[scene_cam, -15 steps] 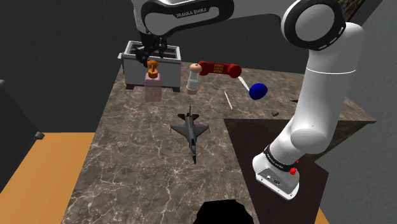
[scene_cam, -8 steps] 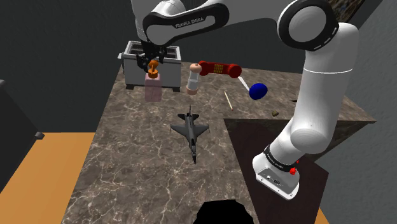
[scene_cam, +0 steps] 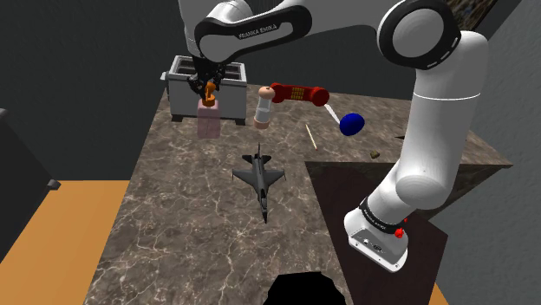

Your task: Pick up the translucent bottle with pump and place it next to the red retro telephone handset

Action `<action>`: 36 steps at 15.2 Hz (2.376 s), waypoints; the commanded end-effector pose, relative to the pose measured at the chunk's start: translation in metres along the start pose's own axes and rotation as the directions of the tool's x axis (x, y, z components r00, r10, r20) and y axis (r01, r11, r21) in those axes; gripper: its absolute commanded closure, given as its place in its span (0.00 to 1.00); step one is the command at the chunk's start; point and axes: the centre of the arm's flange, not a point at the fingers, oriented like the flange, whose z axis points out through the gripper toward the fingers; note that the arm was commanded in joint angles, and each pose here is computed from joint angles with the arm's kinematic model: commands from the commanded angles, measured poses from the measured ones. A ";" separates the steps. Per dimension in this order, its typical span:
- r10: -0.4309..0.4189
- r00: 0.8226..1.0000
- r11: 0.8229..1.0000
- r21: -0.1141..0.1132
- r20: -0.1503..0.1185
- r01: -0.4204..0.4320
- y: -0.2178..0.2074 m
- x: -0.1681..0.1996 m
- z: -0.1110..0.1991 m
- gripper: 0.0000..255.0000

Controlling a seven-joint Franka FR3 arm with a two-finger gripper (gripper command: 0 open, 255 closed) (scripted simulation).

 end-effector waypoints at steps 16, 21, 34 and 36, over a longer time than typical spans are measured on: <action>0.000 1.000 1.000 0.000 0.001 0.000 0.009 0.005 -0.041 1.00; 0.000 1.000 1.000 0.000 0.001 0.000 0.015 0.009 -0.066 1.00; 0.000 1.000 1.000 0.000 0.001 0.000 0.031 0.017 -0.132 1.00; 0.000 1.000 1.000 0.000 0.001 0.000 0.033 0.019 -0.142 1.00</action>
